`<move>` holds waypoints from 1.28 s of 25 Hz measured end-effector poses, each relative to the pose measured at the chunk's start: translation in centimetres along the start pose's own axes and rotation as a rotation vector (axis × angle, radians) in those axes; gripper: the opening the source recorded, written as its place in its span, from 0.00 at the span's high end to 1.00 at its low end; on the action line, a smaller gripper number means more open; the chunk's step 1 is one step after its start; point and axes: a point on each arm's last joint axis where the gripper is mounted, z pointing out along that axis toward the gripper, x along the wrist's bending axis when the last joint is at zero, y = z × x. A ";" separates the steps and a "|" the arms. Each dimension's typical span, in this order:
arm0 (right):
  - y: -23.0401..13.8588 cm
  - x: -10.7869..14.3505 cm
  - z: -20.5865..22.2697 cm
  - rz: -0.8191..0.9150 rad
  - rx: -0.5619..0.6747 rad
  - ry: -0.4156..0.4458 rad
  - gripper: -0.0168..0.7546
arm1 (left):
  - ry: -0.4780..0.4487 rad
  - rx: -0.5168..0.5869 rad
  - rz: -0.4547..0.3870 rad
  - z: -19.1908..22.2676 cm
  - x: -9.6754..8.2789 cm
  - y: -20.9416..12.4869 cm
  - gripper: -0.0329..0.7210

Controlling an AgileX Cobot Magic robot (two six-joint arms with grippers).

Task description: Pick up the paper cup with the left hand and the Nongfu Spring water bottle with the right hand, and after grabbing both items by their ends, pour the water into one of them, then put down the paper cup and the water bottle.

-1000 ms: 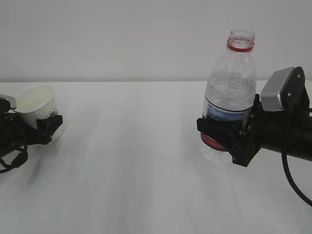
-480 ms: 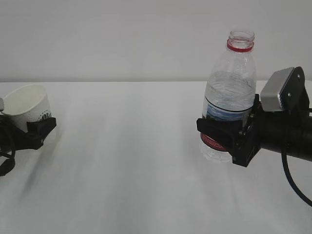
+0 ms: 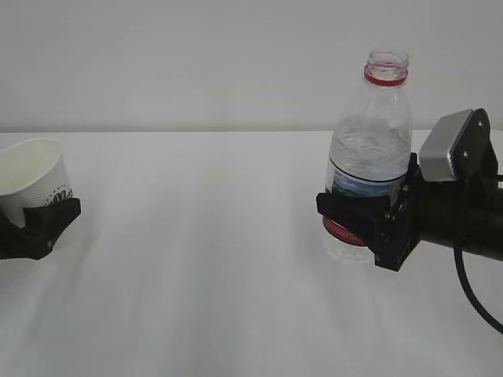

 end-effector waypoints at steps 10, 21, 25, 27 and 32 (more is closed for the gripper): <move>-0.1 0.2 0.0 0.009 0.012 0.025 0.36 | -0.109 -0.002 -0.002 -1.3 -1.6 0.6 0.20; -0.2 0.5 0.0 -0.002 0.024 0.053 0.36 | -0.263 0.039 0.028 -1.5 -3.0 0.2 0.20; -0.3 0.6 0.0 0.000 0.028 0.062 0.36 | -0.319 0.054 0.053 -1.7 -3.4 0.0 0.20; -0.3 0.6 0.0 0.002 0.029 0.065 0.36 | -0.346 0.061 0.065 -1.7 -3.7 -0.1 0.20; -0.3 0.6 0.0 0.003 0.031 0.070 0.36 | -0.408 0.075 0.096 -2.0 -4.2 -0.3 0.20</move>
